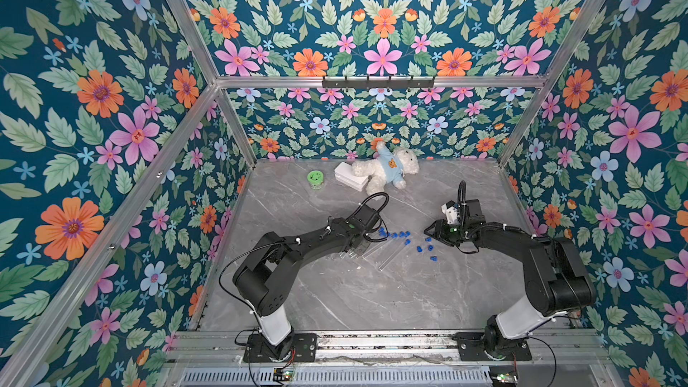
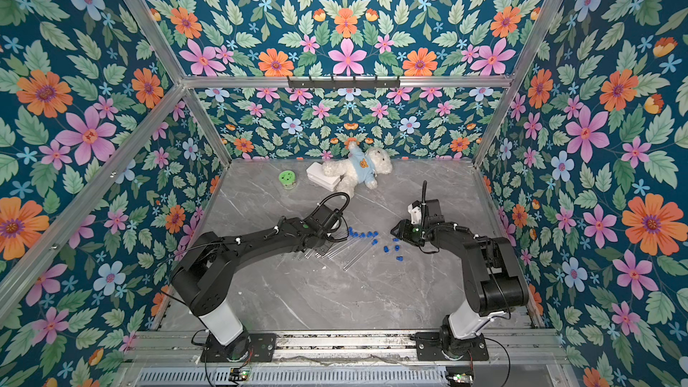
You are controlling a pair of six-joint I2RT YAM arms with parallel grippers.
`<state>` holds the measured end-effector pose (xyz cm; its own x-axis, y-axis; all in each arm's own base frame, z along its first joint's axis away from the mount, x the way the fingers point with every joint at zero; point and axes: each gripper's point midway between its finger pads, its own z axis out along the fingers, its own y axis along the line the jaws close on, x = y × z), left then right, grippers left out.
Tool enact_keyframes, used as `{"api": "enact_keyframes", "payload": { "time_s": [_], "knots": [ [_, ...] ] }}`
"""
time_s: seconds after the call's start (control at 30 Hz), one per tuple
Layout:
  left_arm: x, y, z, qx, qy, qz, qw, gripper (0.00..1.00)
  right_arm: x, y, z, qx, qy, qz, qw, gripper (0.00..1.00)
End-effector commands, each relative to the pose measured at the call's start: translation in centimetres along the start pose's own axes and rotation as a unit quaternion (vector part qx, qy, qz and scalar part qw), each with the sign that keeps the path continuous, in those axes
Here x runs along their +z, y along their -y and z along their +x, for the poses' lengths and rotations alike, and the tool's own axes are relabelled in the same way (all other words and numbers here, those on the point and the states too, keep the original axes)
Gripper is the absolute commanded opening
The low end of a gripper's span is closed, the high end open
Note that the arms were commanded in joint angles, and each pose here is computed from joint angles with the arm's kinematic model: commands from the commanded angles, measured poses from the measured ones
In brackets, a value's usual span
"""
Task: Remove stoppers from test tubes
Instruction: Place the test tube at the center of the board.
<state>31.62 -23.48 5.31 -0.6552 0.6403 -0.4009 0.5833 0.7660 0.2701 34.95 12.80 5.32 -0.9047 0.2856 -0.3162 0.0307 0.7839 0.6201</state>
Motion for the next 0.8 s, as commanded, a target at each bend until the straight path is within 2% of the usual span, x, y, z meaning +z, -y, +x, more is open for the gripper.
{"api": "enact_keyframes", "payload": {
  "time_s": [0.0,0.2,0.4,0.57,0.77],
  "knots": [
    [0.2,-0.7,0.3,-0.003,-0.011,-0.015,1.000,0.00,-0.5,0.1,-0.1,-0.009,0.008,0.009,1.000,0.55],
    [1.1,-0.9,0.5,-0.003,-0.023,-0.017,1.000,0.00,-1.8,-1.1,-0.7,-0.028,0.037,-0.006,0.999,0.67],
    [1.7,-0.7,0.6,-0.004,-0.026,-0.014,1.000,0.00,-3.4,-1.7,-1.4,-0.048,0.080,-0.005,0.996,0.68],
    [2.0,-0.7,0.8,-0.005,-0.029,-0.013,0.999,0.00,-3.7,-2.0,-1.5,-0.051,0.086,-0.008,0.995,0.68],
    [2.5,-0.6,1.1,-0.008,-0.031,-0.010,0.999,0.05,-4.3,-2.5,-1.7,-0.057,0.097,-0.016,0.993,0.69]
  ]
}}
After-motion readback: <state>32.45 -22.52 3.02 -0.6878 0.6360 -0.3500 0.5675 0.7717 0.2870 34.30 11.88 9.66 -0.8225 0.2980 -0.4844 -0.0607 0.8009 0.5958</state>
